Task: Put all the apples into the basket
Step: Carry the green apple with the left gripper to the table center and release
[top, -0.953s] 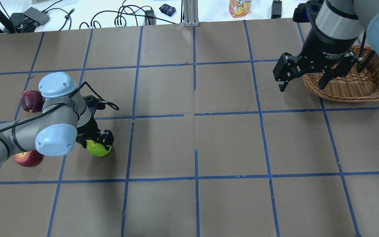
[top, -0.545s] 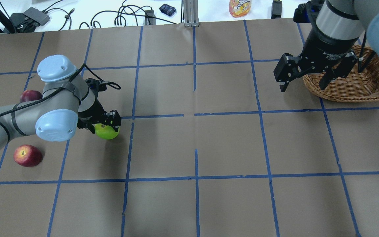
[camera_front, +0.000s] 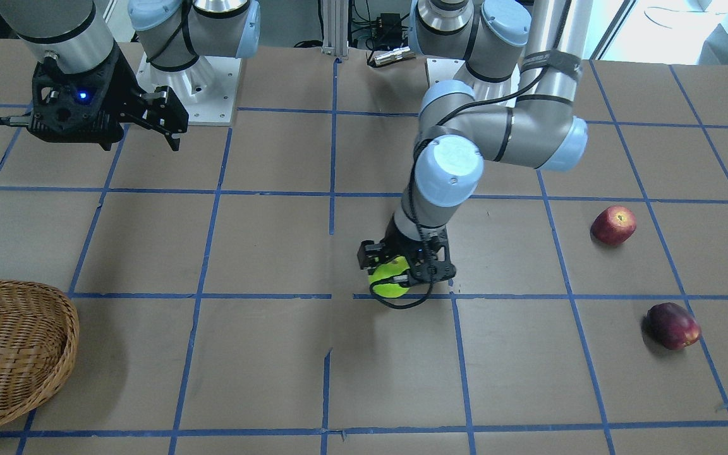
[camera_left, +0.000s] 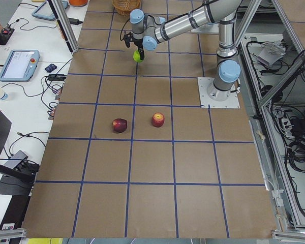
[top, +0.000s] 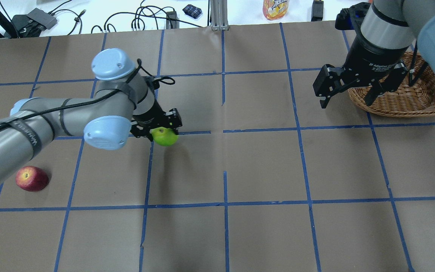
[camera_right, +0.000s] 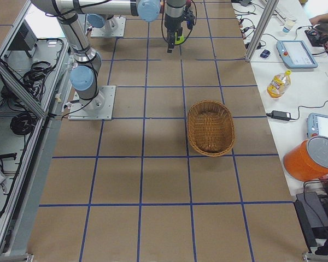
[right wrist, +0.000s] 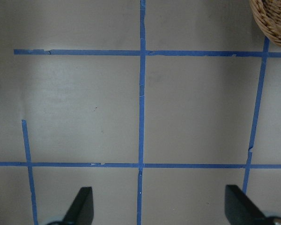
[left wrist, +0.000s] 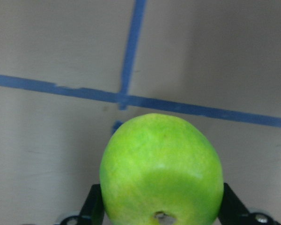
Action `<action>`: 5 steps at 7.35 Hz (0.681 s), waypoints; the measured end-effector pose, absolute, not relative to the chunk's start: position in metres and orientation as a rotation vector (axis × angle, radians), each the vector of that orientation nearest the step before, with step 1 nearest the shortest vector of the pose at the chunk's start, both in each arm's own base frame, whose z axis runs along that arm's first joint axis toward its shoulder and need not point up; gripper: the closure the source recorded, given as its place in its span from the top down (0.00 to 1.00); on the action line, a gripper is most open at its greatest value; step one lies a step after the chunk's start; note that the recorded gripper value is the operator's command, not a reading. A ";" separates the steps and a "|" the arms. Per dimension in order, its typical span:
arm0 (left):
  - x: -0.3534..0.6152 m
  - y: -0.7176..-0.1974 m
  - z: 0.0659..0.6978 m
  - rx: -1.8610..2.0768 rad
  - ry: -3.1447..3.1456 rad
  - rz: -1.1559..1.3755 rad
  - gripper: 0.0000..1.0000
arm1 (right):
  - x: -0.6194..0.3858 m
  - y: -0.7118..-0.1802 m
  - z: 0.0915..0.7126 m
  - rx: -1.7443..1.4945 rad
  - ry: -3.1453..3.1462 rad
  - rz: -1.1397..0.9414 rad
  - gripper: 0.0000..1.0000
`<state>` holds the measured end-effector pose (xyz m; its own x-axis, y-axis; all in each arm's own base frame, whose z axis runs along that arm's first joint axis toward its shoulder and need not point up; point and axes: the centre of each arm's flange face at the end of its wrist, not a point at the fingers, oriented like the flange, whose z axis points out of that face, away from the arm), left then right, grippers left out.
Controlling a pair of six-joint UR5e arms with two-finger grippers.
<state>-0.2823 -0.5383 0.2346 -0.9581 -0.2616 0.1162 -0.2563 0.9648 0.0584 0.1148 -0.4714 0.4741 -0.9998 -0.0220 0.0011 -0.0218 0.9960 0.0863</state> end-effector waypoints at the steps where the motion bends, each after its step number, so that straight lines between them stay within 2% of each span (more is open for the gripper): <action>1: -0.320 -0.546 0.225 0.399 -2.989 -0.066 0.98 | 0.115 -0.473 0.473 0.035 -3.137 -0.124 1.00; 3: -0.351 -0.551 0.212 0.376 -3.003 -0.078 1.00 | 0.115 -0.481 0.462 0.039 -3.144 -0.153 1.00; 5: -0.341 -0.555 0.228 0.356 -3.040 -0.061 1.00 | 0.115 -0.493 0.440 0.032 -3.146 -0.225 1.00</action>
